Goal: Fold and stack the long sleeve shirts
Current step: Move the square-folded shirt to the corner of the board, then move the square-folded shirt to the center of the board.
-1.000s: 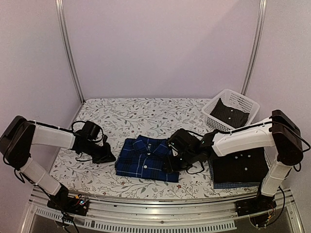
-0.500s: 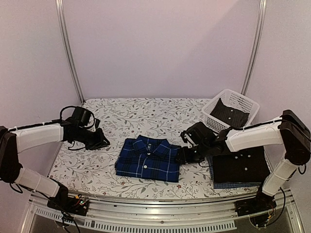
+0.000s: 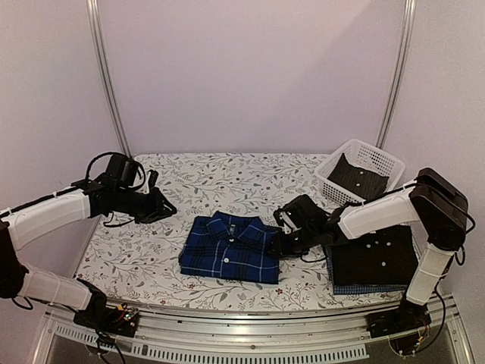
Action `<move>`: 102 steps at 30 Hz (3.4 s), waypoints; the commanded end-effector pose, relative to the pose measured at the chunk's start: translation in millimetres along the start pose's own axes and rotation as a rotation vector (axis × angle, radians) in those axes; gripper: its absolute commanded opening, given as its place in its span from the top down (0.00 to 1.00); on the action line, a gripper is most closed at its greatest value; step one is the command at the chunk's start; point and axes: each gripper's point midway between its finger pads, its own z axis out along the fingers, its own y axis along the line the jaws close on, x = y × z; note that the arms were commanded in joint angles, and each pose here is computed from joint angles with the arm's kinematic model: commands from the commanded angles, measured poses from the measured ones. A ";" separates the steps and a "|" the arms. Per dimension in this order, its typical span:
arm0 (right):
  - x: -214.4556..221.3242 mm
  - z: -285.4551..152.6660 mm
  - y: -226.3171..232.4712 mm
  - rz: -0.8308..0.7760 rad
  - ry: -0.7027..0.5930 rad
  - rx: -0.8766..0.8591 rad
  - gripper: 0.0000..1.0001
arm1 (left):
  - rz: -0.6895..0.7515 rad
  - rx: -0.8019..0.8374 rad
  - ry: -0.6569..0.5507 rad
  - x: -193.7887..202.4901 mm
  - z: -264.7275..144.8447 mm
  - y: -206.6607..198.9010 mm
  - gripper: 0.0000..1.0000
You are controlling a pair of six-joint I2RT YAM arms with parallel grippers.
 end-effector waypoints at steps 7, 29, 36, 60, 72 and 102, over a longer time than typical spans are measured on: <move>-14.8 43.7 42.3 -0.004 0.041 -0.101 0.67 | 0.049 0.071 -0.030 -9.3 -18.1 -25.7 0.81; -39.8 138.7 166.9 0.006 0.027 -0.310 0.67 | 0.157 0.201 -0.056 -30.2 -39.3 -69.4 0.81; -43.0 138.7 166.1 0.024 0.001 -0.278 0.62 | 0.161 0.227 -0.046 -28.9 -39.9 -73.5 0.80; -95.8 -70.1 85.5 -0.037 -0.340 0.041 0.01 | 0.090 0.333 0.017 14.0 9.8 -116.2 0.53; -97.4 -189.6 20.4 0.032 -0.513 0.162 0.01 | 0.081 0.384 0.172 81.4 102.0 -174.4 0.45; -97.1 -323.0 29.1 -0.105 -0.712 0.161 0.01 | 0.153 0.328 0.415 230.6 283.8 -271.9 0.55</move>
